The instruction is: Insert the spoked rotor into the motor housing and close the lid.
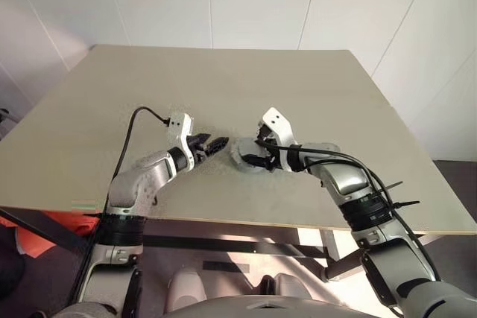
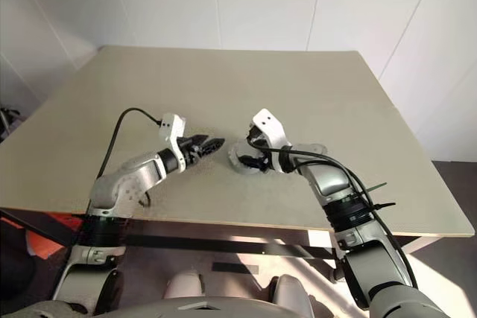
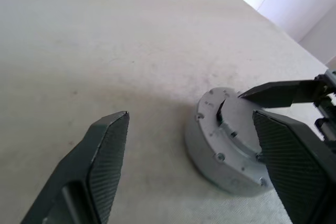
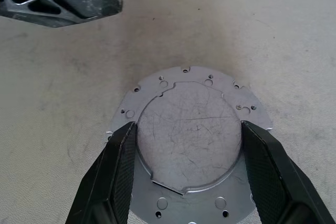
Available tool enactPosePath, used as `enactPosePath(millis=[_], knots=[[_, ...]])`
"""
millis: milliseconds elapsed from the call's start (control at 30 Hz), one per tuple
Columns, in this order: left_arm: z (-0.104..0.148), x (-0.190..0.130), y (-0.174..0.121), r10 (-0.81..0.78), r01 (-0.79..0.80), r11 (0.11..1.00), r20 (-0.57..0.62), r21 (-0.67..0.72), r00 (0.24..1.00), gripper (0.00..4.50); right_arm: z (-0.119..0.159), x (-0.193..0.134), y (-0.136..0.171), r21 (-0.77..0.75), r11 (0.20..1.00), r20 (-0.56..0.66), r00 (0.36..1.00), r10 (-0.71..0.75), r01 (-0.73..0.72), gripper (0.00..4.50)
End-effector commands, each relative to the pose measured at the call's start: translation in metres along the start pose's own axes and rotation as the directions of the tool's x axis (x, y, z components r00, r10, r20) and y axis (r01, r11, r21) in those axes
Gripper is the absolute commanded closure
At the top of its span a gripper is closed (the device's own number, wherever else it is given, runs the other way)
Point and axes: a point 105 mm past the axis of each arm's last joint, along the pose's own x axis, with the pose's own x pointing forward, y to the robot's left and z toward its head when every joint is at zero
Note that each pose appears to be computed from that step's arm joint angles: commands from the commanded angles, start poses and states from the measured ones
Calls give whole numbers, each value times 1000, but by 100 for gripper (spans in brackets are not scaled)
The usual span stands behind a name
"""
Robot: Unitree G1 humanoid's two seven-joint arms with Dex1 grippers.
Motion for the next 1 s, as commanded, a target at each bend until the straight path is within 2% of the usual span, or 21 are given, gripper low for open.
enactPosePath(millis=[33, 267, 700, 1000], knots=[[17, 15, -13, -68, 71, 996, 45, -48, 997, 206, -16, -2, -7, 20, 999, -62, 997, -46, 48, 153], [6, 35, -35, -168, 165, 983, -36, -76, 985, 447, -14, -5, -9, 21, 997, -49, 997, -66, 67, 153], [-43, 25, -5, 7, -29, 997, -306, -67, 952, 447, -7, -6, -15, 64, 992, -29, 994, -103, 105, 153], [-36, 24, -17, -66, 34, 993, -287, -114, 956, 447, 1, -7, -18, 86, 991, -15, 995, -103, 104, 153]])
